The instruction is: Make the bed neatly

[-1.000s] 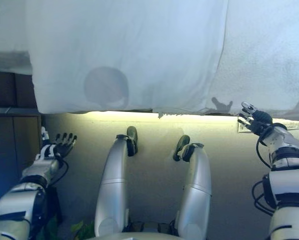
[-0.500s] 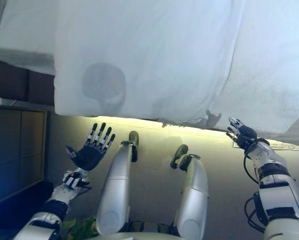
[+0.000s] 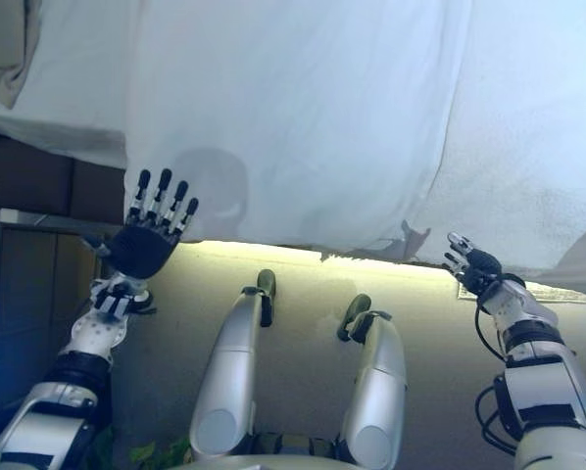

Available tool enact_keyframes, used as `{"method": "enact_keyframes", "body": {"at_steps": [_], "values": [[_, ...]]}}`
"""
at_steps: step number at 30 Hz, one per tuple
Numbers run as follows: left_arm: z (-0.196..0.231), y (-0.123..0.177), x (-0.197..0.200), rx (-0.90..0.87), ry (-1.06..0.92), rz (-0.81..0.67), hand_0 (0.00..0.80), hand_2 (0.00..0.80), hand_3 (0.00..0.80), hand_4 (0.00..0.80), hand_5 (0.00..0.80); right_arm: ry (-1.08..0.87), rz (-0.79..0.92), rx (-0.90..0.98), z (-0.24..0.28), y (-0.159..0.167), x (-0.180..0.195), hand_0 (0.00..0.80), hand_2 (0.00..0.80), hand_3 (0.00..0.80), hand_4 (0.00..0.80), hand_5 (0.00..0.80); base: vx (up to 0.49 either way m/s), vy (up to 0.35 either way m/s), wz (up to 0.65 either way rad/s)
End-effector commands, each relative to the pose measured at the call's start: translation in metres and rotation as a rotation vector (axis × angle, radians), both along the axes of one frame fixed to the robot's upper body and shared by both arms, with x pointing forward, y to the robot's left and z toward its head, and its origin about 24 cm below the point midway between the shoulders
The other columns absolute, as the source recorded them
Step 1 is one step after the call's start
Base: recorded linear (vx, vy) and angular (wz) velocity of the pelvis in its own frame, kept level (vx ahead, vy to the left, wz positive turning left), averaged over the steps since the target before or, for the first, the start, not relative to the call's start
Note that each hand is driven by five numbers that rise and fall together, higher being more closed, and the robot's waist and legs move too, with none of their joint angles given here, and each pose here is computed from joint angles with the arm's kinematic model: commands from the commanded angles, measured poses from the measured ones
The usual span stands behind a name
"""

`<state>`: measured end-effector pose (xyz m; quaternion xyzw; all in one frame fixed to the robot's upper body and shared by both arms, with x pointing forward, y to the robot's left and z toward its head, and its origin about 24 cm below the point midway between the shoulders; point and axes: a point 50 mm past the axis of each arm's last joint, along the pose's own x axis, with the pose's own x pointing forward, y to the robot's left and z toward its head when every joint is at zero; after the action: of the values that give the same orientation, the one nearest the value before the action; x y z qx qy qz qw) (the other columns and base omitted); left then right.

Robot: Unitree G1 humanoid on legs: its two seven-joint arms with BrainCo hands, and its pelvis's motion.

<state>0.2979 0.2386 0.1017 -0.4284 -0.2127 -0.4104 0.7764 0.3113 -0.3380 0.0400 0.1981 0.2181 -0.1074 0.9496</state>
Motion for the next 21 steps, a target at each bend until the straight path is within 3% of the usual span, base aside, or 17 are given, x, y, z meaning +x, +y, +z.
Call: {"method": "enact_keyframes", "body": {"at_steps": [1, 12, 21], "values": [[0.025, -0.006, 0.012, -0.062, -0.091, 0.011, 0.0, 0.0, 0.0, 0.0, 0.0, -0.004, -0.066, -0.052, 0.012, -0.031, -0.012, 0.0, 0.0, 0.0, 0.0, 0.0, 0.051, 0.038, -0.02], [0.082, 0.011, 0.04, -0.092, -0.116, 0.129, 0.0, 0.0, 0.0, 0.0, 0.0, -0.023, -0.024, -0.087, 0.027, -0.029, -0.002, 0.0, 0.0, 0.0, 0.0, 0.0, 0.019, 0.036, -0.07], [0.115, 0.049, 0.056, -0.159, -0.023, 0.353, 0.0, 0.0, 0.0, 0.0, 0.0, -0.048, -0.078, -0.065, 0.027, -0.039, -0.01, 0.0, 0.0, 0.0, 0.0, 0.0, -0.02, 0.001, -0.13]]}}
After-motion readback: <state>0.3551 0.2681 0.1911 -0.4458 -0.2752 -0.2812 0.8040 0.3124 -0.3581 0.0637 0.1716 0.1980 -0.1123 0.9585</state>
